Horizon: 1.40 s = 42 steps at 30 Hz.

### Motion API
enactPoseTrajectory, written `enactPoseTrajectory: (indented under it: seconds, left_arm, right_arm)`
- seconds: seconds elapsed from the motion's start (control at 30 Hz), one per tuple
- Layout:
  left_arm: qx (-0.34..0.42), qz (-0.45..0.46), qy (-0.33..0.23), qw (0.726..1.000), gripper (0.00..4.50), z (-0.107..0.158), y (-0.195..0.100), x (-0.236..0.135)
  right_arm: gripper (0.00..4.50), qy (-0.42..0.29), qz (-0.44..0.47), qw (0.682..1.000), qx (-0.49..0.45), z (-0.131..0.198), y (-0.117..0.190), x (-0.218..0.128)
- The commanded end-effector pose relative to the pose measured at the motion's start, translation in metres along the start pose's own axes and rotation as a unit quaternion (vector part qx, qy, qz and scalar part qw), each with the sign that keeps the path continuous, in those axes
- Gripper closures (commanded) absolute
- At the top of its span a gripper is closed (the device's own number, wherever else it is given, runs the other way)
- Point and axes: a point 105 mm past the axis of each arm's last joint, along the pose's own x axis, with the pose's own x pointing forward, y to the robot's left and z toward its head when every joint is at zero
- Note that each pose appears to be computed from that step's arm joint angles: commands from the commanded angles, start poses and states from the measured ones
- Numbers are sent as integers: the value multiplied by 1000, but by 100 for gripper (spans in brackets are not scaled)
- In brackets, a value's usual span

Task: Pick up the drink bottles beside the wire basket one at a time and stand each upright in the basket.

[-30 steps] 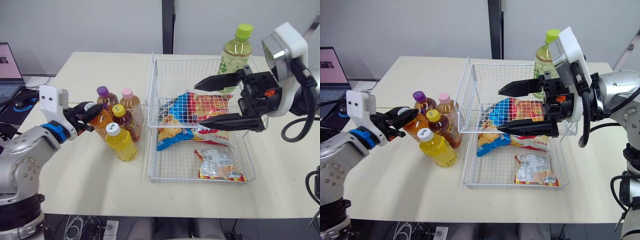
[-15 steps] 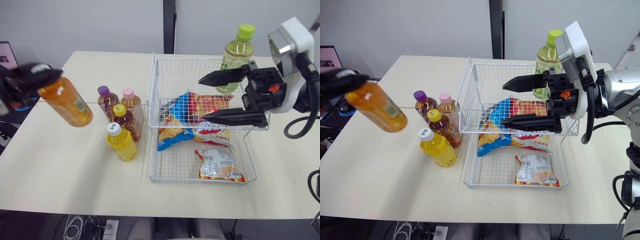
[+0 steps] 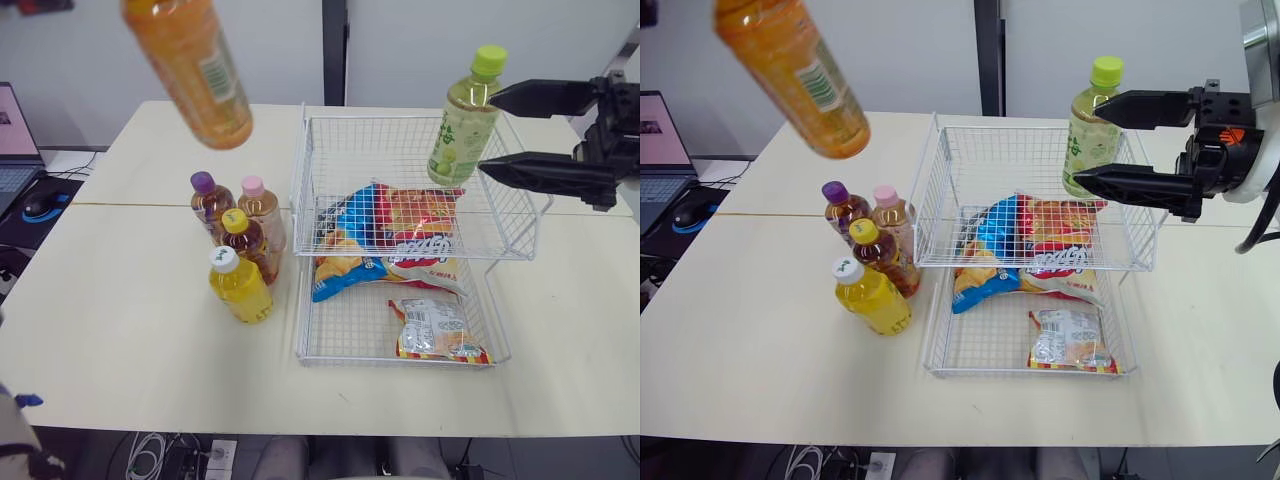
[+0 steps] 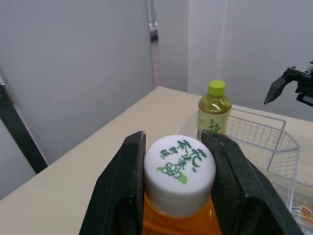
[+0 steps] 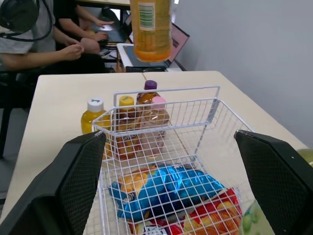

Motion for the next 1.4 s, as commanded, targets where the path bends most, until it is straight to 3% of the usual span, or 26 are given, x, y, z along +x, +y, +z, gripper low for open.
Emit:
enactPoseTrajectory:
  seconds: [0.03,0.2,0.33,0.63,1.0,1.4]
  left_arm:
    - [36,-34,-33,998,313,30,-8,9]
    - [47,-80,-20,995,313,22,-10,52]
    - [52,-109,-20,992,313,1,-13,99]
    - [29,-108,-26,993,313,-41,-12,159]
    - [13,-126,-15,992,313,-70,-23,193]
    - [6,-134,-13,991,313,-69,-29,202]
  right_arm:
    - [0,-5,-16,1000,-25,10,6,-6]
    - [0,-2,-33,999,-27,7,7,-8]
    - [0,-4,-39,999,-29,7,8,-7]
    - [0,4,-58,998,-31,7,8,-12]
    - [0,41,-108,993,-38,2,2,-26]
    - [0,33,-138,989,-49,6,-5,-32]
